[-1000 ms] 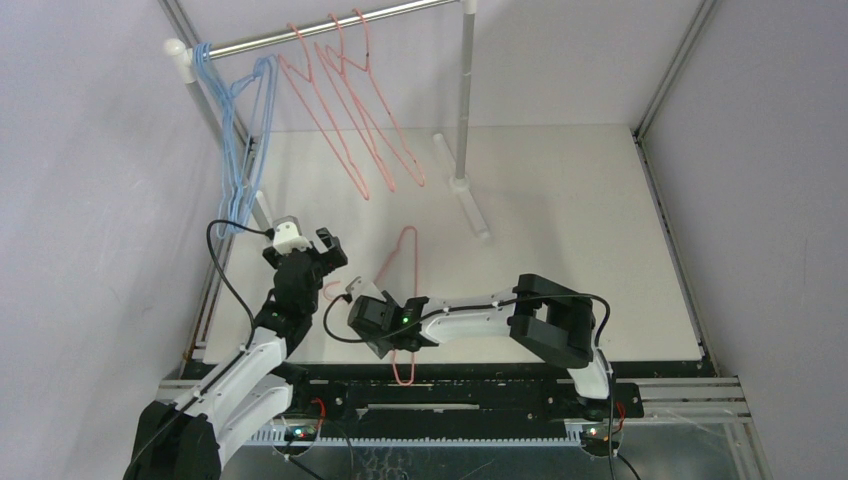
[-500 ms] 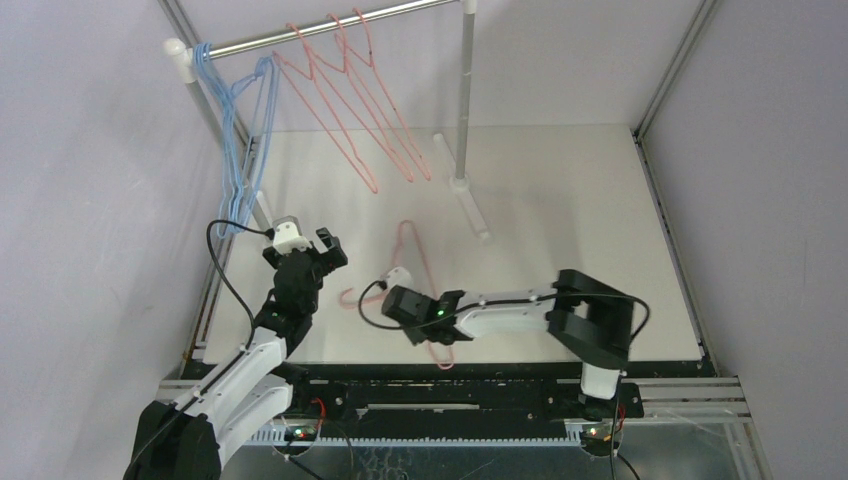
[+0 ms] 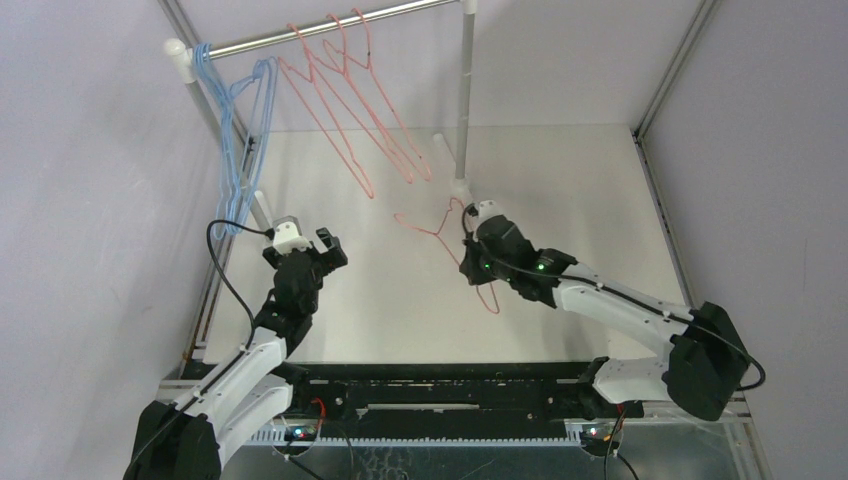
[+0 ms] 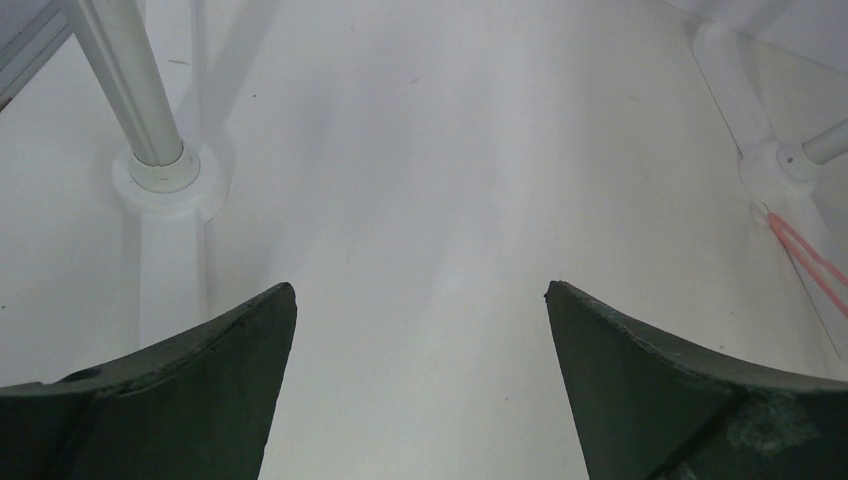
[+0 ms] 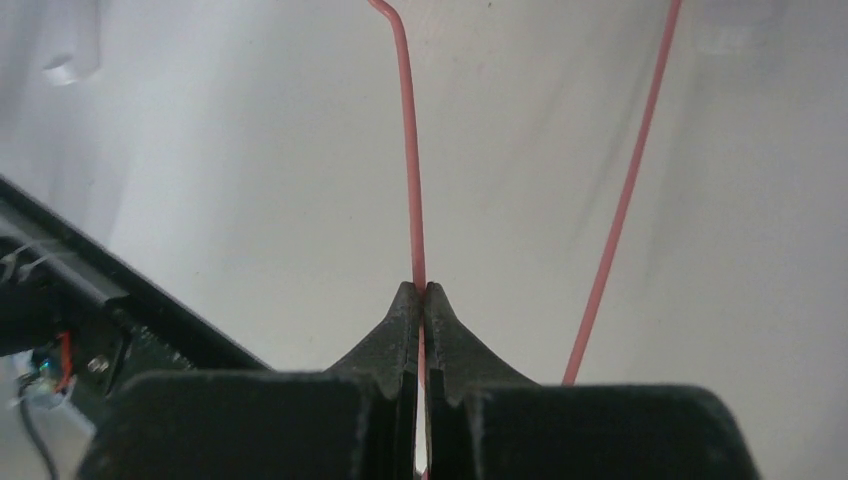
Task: Organize the hangers
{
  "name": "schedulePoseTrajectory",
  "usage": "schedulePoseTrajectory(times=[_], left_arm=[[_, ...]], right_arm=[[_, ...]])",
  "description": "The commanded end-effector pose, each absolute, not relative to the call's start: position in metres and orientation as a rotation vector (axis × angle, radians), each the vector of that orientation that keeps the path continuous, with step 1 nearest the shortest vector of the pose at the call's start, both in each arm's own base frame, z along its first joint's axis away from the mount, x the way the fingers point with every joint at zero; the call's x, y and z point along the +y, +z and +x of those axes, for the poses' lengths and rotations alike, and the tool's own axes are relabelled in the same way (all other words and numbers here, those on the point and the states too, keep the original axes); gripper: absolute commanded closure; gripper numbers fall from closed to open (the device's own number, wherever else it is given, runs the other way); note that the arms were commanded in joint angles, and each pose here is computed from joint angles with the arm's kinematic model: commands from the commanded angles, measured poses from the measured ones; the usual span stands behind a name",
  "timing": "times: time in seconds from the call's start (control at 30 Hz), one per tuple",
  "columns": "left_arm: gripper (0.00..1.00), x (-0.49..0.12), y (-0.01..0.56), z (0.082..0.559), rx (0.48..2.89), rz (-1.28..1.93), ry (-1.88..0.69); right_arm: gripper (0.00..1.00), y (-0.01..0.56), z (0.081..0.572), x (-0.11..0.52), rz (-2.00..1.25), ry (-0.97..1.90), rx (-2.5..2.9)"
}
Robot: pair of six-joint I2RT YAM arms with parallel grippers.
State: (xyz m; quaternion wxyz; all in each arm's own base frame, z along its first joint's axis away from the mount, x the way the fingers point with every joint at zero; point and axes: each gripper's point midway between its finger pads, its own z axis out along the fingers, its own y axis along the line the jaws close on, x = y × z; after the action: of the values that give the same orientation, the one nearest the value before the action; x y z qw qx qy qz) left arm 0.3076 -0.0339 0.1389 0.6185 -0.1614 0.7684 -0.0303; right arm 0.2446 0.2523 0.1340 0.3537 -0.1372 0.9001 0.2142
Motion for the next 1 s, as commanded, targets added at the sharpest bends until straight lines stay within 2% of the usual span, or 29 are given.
schedulePoseTrajectory(times=[0.0,0.2,0.43,0.97], left_arm=[[0.0,-0.032,0.143,0.309,1.736,-0.393,-0.078],[0.01,-0.032,0.143,0.31,1.739,-0.392,-0.077],[0.01,-0.031,0.145,0.309,1.733,-0.393,-0.076],[0.01,-0.031,0.147,0.308,1.726,-0.396,-0.083]], right_arm=[[1.0,0.168,0.235,0.258,-0.348,0.907,2.247],[1.0,0.23,0.236,0.244,-0.283,1.204,2.061],[1.0,0.283,0.242,0.219,-0.2,1.32,1.905],[1.0,0.283,0.238,0.175,-0.116,1.194,1.94]])
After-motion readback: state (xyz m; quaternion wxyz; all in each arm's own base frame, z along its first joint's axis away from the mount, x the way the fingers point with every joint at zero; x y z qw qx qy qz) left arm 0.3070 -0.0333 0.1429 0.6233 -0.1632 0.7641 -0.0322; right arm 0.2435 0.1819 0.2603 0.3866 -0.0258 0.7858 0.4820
